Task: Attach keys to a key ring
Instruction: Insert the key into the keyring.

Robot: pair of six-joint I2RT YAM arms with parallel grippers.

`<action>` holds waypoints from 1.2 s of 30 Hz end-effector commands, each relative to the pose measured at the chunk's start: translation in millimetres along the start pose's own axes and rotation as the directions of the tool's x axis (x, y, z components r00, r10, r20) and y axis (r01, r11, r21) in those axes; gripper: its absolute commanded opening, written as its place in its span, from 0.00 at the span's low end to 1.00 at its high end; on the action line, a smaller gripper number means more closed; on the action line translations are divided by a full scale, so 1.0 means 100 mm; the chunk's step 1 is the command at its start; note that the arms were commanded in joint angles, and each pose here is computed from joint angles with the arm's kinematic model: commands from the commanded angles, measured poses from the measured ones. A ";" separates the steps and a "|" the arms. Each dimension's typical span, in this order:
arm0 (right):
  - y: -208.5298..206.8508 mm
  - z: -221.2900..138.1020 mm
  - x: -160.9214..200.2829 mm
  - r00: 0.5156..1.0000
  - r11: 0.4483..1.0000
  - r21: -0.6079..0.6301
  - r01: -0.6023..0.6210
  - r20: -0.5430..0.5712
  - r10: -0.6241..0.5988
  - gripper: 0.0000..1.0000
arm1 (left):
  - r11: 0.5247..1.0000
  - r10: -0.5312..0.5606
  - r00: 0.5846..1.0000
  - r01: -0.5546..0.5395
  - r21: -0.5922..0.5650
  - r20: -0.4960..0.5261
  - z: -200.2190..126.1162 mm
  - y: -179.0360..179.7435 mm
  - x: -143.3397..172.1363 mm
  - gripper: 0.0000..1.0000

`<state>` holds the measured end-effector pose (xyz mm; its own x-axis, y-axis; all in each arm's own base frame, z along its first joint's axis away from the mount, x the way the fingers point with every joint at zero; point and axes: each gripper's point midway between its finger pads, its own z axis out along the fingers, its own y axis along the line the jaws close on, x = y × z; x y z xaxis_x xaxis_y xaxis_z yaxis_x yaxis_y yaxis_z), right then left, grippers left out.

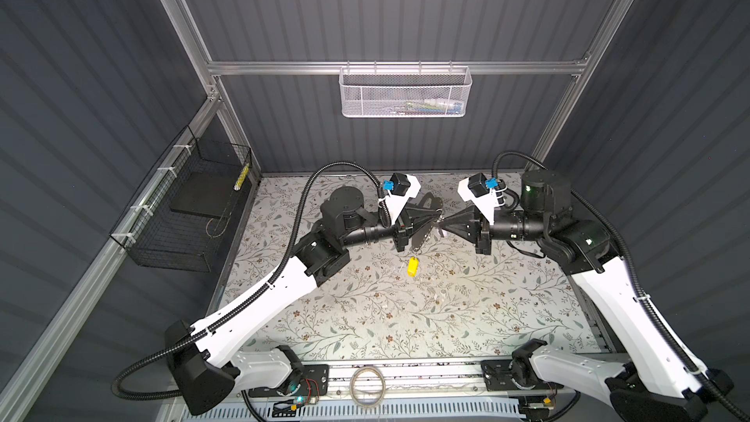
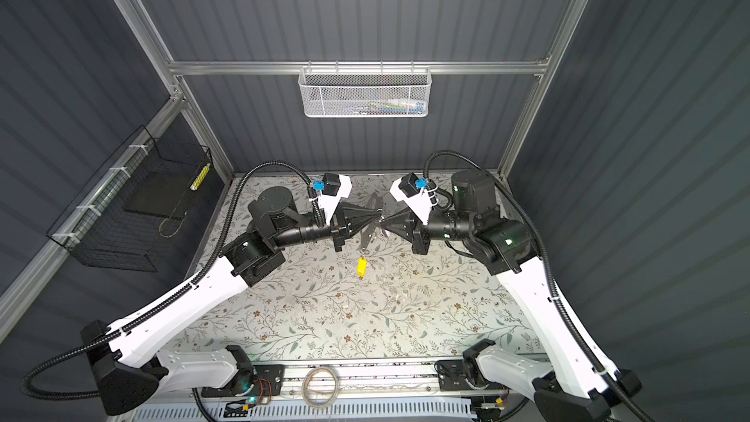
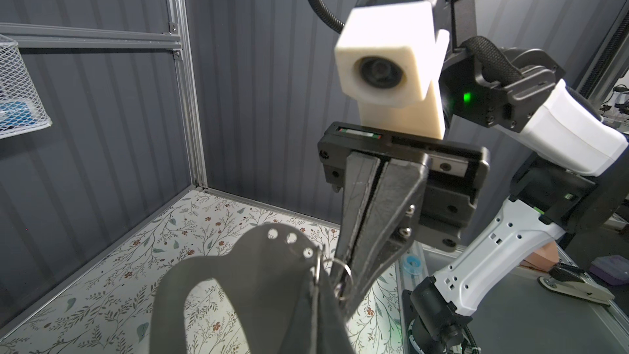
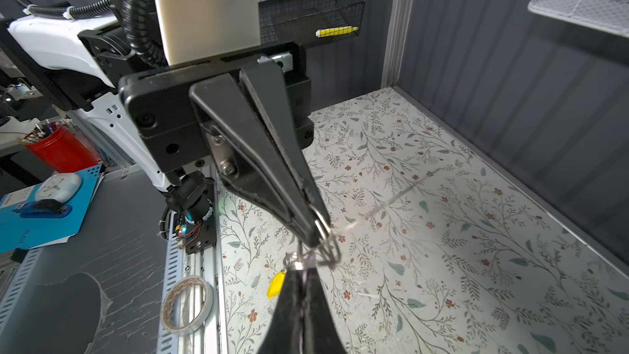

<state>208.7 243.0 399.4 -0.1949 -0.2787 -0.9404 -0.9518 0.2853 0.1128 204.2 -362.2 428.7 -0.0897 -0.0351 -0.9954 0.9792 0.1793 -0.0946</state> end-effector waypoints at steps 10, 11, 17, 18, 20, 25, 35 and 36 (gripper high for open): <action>0.29 0.06 0.09 0.995 0.984 -0.173 -0.032 -0.094 0.016 0.00 | 1.000 0.003 0.997 -0.003 0.006 0.083 0.01 -0.03 -0.14 0.00; 0.27 0.06 0.10 0.995 0.987 -0.158 -0.034 -0.102 0.018 0.00 | 1.000 -0.001 0.996 0.000 0.010 0.092 0.00 -0.04 -0.15 0.00; 0.07 -0.13 0.04 0.999 0.999 0.039 0.030 -0.014 -0.029 0.22 | 0.999 -0.003 0.995 -0.001 0.037 0.099 -0.03 -0.10 -0.12 0.00; 0.06 -0.17 0.02 0.999 0.998 0.058 0.037 0.003 -0.037 0.23 | 0.999 -0.002 0.995 -0.002 0.040 0.098 -0.04 -0.11 -0.12 0.00; 0.04 -0.25 -0.03 0.998 0.994 0.094 0.051 0.039 -0.054 0.23 | 0.998 -0.002 0.995 -0.004 0.056 0.097 -0.04 -0.14 -0.11 0.00; 0.04 -0.35 -0.14 0.993 0.989 0.126 0.078 0.078 -0.088 0.19 | 0.996 -0.001 0.996 -0.006 0.088 0.085 -0.04 -0.19 -0.10 0.00; 0.02 -0.33 -0.23 0.991 0.989 0.111 0.095 0.085 -0.104 0.14 | 0.990 -0.009 0.997 -0.002 0.141 0.071 -0.01 -0.26 -0.08 0.00; 0.03 -0.33 -0.23 0.991 0.989 0.108 0.097 0.086 -0.106 0.14 | 0.990 -0.009 0.997 -0.001 0.142 0.070 0.00 -0.26 -0.08 0.00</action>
<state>205.4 220.0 420.0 -0.1017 -0.2429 -0.9647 -0.9296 0.3686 0.0052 190.2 -366.7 420.7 -0.1083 -0.0656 -0.9920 0.9898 0.0859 -0.1137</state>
